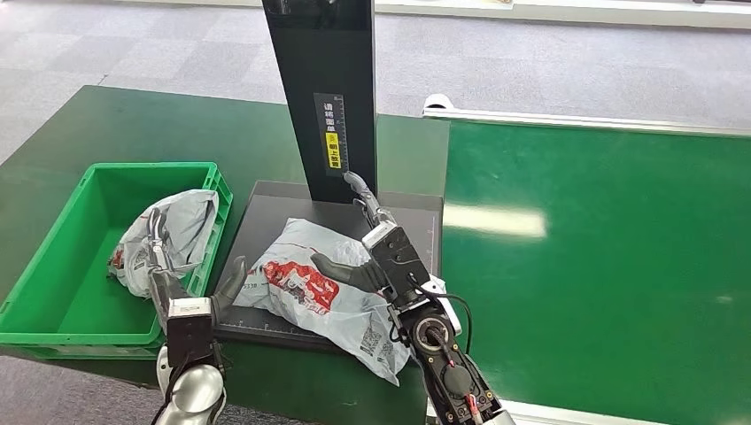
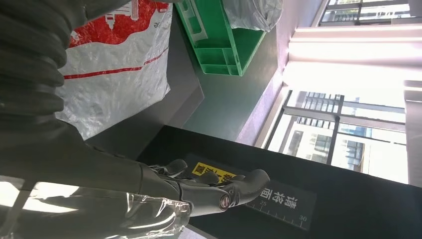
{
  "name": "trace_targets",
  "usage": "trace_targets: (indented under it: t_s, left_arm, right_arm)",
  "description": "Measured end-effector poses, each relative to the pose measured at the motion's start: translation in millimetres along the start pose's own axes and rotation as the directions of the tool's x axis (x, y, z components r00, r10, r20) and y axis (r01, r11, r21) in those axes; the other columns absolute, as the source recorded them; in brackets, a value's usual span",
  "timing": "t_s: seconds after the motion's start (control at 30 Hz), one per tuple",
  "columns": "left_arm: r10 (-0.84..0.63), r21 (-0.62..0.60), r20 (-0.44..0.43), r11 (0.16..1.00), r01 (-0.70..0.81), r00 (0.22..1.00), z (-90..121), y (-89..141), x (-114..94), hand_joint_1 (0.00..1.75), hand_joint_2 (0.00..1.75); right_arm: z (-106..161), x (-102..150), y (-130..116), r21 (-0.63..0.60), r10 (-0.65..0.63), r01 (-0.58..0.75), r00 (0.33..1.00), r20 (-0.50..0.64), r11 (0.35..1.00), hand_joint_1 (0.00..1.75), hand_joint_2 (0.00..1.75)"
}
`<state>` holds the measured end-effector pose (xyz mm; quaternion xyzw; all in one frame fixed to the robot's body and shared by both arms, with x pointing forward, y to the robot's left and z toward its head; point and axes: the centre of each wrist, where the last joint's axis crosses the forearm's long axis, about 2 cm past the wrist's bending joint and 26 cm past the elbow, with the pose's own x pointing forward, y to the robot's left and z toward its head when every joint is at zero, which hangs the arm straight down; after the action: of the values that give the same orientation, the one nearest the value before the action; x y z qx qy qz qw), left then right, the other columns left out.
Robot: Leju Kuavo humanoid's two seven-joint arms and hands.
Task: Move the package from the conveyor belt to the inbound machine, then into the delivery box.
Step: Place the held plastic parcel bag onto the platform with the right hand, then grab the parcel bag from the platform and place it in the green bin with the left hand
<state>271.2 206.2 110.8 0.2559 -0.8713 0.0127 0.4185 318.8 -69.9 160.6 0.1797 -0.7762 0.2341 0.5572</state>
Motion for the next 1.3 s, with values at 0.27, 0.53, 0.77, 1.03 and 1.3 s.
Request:
trace_targets:
  t_s: [0.27,0.53,0.77,1.03,1.3]
  left_arm:
    - [0.022,-0.094,-0.020,0.995,-0.024,1.000,-1.7,-2.8,1.0,0.00,1.75]
    - [-0.212,-0.830,0.004,0.544,0.122,0.977,19.3,-53.8,-7.5,0.00,1.75]
    - [-0.218,-0.903,0.064,0.402,0.149,0.974,26.9,-81.5,-13.5,0.00,1.75]
    - [-0.224,-0.921,0.081,0.356,0.159,0.971,25.8,-93.6,-16.4,1.64,1.75]
    - [-0.120,-0.867,0.017,0.493,0.074,0.993,23.4,-93.0,-11.9,1.71,1.75]
  right_arm:
    - [4.6,14.8,-11.8,-0.101,-0.077,0.096,0.981,0.176,0.990,0.00,1.75]
    - [67.7,79.7,-101.4,-0.399,-0.004,0.322,0.782,0.624,0.859,0.00,1.75]
    - [85.5,77.9,-112.5,-0.461,0.065,0.313,0.767,0.638,0.830,0.00,1.75]
    - [88.3,79.8,-117.0,-0.488,0.086,0.311,0.769,0.634,0.816,0.00,1.75]
    - [95.2,81.2,-121.5,-0.528,0.111,0.308,0.777,0.620,0.791,0.00,1.75]
